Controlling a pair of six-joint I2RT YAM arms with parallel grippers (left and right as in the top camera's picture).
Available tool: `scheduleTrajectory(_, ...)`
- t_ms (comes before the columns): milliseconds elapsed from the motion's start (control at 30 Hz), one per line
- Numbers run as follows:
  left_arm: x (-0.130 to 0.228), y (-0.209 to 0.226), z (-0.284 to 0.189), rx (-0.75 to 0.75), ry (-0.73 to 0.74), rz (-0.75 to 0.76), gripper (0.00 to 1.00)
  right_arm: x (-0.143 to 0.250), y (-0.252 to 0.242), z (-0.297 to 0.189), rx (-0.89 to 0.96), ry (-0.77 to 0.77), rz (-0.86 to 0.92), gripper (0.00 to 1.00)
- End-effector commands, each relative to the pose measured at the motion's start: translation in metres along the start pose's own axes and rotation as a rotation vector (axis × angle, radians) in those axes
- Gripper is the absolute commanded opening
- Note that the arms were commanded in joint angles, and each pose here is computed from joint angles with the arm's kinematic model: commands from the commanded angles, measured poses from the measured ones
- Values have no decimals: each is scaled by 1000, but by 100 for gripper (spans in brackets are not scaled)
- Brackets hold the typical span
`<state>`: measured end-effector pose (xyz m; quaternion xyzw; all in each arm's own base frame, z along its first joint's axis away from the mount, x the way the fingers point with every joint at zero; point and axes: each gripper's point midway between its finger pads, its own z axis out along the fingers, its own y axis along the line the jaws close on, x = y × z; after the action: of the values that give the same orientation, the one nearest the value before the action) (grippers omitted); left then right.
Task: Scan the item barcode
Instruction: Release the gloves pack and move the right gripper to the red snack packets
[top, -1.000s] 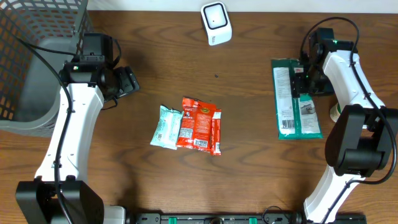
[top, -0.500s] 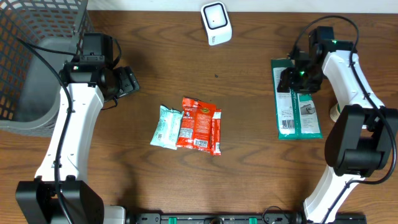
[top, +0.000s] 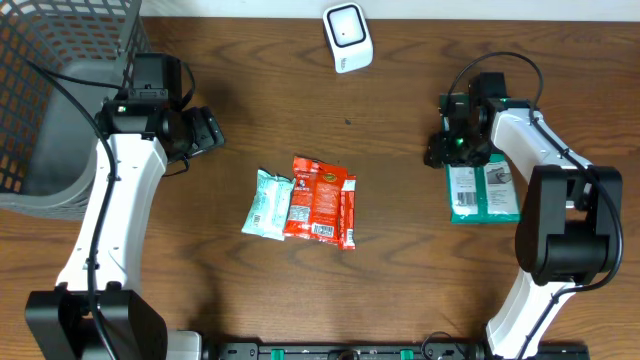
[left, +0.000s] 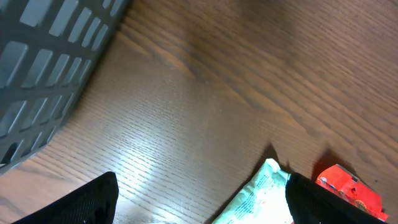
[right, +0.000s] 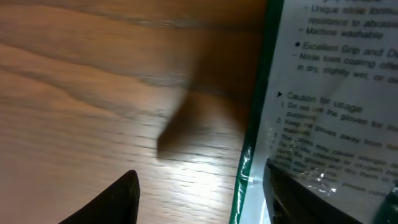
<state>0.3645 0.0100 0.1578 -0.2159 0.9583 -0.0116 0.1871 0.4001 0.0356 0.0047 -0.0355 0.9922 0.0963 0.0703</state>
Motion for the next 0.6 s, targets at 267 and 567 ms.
scheduleTrajectory(267,-3,1,-3,-4,-14,4,87,31,-68,-6,346,107,83,65)
scheduleTrajectory(567,-3,1,-3,-4,-14,4,86,35,-79,-11,421,125,80,66)
